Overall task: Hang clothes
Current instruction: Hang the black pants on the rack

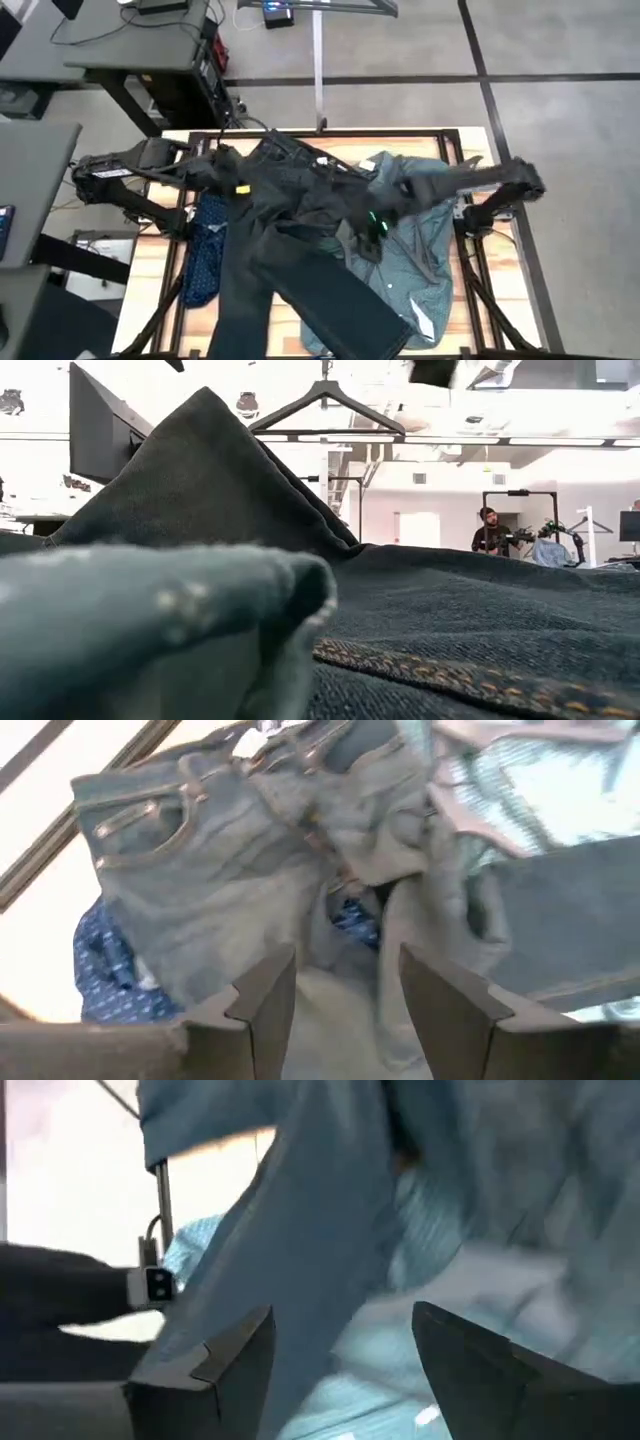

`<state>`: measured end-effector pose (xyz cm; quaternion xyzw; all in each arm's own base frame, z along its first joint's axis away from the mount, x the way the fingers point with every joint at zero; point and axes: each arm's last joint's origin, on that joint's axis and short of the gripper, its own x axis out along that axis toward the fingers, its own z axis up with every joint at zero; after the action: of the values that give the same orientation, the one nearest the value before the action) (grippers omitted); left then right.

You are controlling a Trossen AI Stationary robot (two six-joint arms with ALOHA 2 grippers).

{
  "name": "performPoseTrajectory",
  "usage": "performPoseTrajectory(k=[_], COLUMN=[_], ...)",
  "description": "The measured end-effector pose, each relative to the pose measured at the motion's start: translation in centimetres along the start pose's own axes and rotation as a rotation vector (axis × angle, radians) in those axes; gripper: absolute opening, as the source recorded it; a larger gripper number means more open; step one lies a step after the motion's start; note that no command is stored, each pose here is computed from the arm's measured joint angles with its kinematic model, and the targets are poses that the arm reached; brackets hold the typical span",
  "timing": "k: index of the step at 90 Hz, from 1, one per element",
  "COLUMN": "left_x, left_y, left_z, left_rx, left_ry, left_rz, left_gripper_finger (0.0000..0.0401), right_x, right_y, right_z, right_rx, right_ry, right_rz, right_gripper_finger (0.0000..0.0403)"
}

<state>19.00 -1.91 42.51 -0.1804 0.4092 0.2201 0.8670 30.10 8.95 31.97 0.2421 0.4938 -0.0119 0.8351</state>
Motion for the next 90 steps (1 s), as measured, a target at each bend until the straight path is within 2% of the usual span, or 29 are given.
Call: performPoseTrajectory(k=[12,18,29,42,53,61,90], left_x=[0.1,0.3,0.8,1.0,0.9,0.9,0.9], left_y=[-2.1,-2.9,-4.0,-4.6,-4.7,-4.7,-4.7], left_z=[-0.8,-1.1,-1.5,-1.6,-1.7,-1.7,-1.7], left_rx=[0.05,0.095,0.149,0.161,0.149,0.138,0.136], left_ry=[0.012,0.02,0.042,0.041,0.042,0.041,0.041], left_rz=[-0.061,-0.077,-0.082,-0.096,-0.1,-0.101,-0.101], left_gripper_finger=[0.0161,0.0161,0.0161,0.0161,0.0161,0.0161,0.0162], right_x=[3.7,6.4,10.1,12.9,14.1,15.4,16.0], right_y=[1.5,1.4,0.7,1.1,2.1,1.7,1.6], right_z=[-5.6,-7.8,-10.5,-12.5,-13.1,-13.9,-14.2], right_rx=[0.247,0.343,0.442,0.408,0.387,0.376,0.35], right_ry=[-0.036,-0.03,0.0,0.052,0.05,0.086,0.109], right_rz=[0.044,0.052,0.009,-0.034,0.015,-0.027,-0.044], right_gripper_finger=[0.0223,0.0223,0.0223,0.0223,0.0223,0.0223,0.0218])
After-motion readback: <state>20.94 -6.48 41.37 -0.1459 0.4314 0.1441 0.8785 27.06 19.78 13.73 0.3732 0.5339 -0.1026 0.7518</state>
